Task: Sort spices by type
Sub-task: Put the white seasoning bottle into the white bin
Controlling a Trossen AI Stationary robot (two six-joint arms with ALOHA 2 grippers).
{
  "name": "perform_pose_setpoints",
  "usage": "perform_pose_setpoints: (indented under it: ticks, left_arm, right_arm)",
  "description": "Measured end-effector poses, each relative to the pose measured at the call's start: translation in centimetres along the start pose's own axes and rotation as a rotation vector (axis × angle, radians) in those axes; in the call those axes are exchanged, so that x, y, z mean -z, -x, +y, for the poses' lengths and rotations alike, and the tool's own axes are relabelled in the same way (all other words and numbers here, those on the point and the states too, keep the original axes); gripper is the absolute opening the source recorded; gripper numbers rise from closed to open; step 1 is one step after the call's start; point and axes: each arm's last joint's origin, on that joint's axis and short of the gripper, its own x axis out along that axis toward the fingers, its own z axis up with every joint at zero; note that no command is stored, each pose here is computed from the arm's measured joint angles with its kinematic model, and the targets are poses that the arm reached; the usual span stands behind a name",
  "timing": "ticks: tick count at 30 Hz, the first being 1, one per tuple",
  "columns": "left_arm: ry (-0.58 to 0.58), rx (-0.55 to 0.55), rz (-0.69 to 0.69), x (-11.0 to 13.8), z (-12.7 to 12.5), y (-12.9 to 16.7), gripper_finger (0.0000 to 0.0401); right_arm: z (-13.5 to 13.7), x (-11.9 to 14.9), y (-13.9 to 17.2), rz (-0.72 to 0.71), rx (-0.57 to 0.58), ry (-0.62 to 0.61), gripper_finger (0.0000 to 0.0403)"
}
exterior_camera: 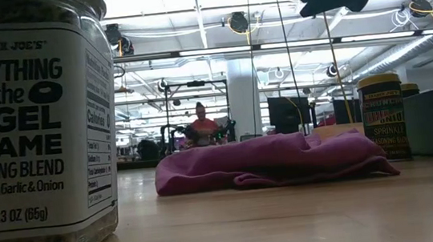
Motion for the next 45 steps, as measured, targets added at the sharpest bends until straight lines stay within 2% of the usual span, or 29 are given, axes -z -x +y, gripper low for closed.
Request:
perform_pose_setpoints:
  ticks: [4, 8, 16, 23, 27, 30, 33, 36, 38, 40, 45]
  left_arm:
    - [0.003, -0.008, 0.001, -0.2, 0.3, -0.2, 0.0272]
    - [0.004, -0.011, 0.004, -0.2, 0.4, -0.3, 0.0215]
    - [0.017, -0.045, 0.001, -0.2, 0.6, 0.4, 0.0210]
    - [0.188, -0.114, -0.093, -2.2, 2.5, 4.5, 0.0210]
    - [0.378, -0.213, -0.111, -3.0, 5.4, 8.6, 0.0210]
    - [0.515, -0.311, -0.061, -2.5, 8.1, 11.7, 0.0210]
    - [0.608, -0.337, -0.033, -1.8, 9.7, 14.9, 0.0210]
    - [0.683, -0.415, 0.035, -0.7, 11.6, 17.6, 0.0210]
    - [0.737, -0.500, 0.092, 0.0, 12.5, 18.5, 0.0210]
    - [0.778, -0.515, 0.161, 0.5, 12.7, 18.5, 0.0210]
    - [0.758, -0.557, 0.197, 0.9, 13.0, 17.7, 0.0210]
  right_arm:
    - [0.1, 0.1, 0.1, 0.001, -0.006, 0.001, 0.0171]
    - [0.2, 0.1, 0.1, 0.001, -0.010, 0.003, 0.0171]
    - [0.2, 0.1, 0.1, 0.002, -0.009, 0.003, 0.0171]
    - [0.2, 0.1, 0.1, 0.002, -0.008, 0.003, 0.0171]
    - [0.2, 0.1, 0.1, 0.001, -0.007, 0.003, 0.0171]
    - [0.1, 0.1, 0.1, 0.001, -0.006, 0.002, 0.0171]
    - [0.1, 0.0, 0.0, -0.001, 0.000, 0.000, 0.0171]
    - [-0.1, 0.0, 0.0, -0.002, 0.008, -0.004, 0.0171]
    - [-0.1, -0.1, -0.1, -0.004, 0.011, -0.006, 0.0171]
    - [-0.1, -0.1, -0.1, -0.005, 0.011, -0.006, 0.0171]
    - [-0.1, -0.1, -0.1, -0.011, 0.010, -0.010, 0.0171]
